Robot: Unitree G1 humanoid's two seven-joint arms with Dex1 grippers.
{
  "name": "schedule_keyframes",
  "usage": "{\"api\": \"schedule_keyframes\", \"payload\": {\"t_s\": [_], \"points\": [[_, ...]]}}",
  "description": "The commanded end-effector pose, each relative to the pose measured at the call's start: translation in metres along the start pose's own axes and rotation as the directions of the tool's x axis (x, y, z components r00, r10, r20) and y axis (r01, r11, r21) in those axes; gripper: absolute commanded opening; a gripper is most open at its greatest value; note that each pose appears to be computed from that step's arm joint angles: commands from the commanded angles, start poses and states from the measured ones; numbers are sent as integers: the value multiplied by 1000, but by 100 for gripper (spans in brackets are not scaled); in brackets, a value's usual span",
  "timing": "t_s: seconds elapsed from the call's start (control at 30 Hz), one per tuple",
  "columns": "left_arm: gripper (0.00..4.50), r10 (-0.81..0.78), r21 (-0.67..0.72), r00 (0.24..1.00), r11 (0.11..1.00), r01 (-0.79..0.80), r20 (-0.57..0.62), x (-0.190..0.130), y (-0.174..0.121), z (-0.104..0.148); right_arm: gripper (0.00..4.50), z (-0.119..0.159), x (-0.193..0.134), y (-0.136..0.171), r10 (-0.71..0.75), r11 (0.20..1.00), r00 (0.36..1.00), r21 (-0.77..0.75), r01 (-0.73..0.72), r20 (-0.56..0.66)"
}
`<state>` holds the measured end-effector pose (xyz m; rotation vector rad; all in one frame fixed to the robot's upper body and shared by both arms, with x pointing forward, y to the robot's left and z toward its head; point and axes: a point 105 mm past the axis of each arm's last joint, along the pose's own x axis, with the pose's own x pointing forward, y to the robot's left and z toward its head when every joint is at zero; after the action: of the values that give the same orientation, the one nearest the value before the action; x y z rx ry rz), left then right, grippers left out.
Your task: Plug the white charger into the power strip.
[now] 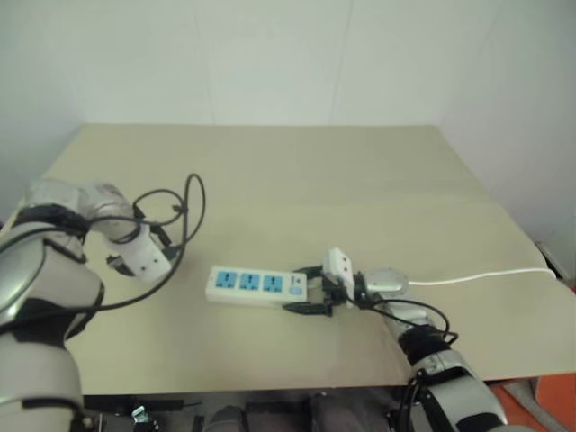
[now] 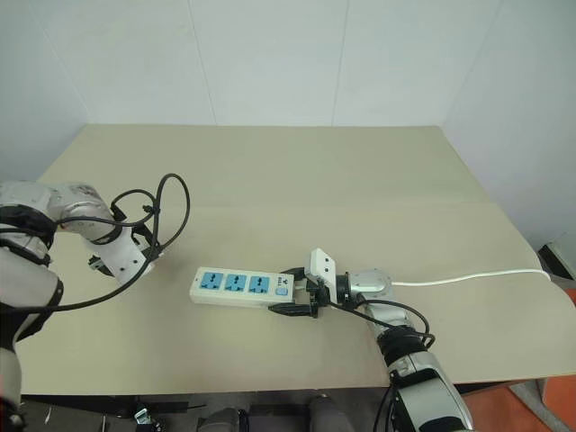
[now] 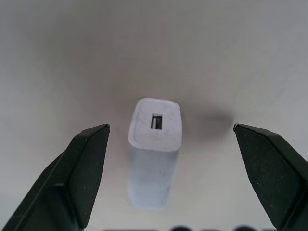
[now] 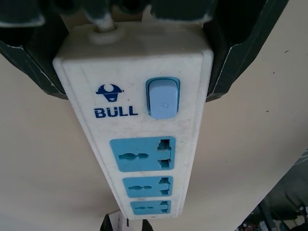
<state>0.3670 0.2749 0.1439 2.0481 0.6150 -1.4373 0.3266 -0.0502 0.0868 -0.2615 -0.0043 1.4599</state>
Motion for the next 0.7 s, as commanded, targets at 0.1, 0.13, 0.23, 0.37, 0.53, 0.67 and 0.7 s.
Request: {"api": "schedule_keyframes", "payload": {"t_s": [0.1, 0.13, 0.23, 0.37, 0.53, 0.67, 0.7], "points": [[257, 24, -12, 1000, 1000, -24, 18, -1, 1, 2, 342, 12, -1, -3, -16, 999, 999, -29, 17, 39], [221, 21, -14, 1000, 1000, -21, 18, -1, 1, 2, 342, 12, -1, -4, -20, 999, 999, -30, 21, 38], [129, 16, -28, 999, 999, -16, 28, -2, 1, 2, 342, 12, -2, -5, -29, 999, 999, -31, 30, 37], [102, 10, -28, 1000, 1000, -9, 27, -2, 0, 2, 342, 12, -1, -6, -34, 999, 999, -31, 35, 36], [102, 29, -55, 999, 998, -27, 38, -5, -1, 1, 342, 11, -1, -6, -36, 999, 999, -31, 37, 36], [102, 168, -121, 984, 980, -160, 64, -20, 19, 0, 342, 10, -1, -6, -31, 999, 999, -31, 32, 31], [102, 208, -145, 975, 970, -195, 79, -25, 25, 1, 342, 10, -1, -5, -29, 999, 999, -31, 29, 29]]}}
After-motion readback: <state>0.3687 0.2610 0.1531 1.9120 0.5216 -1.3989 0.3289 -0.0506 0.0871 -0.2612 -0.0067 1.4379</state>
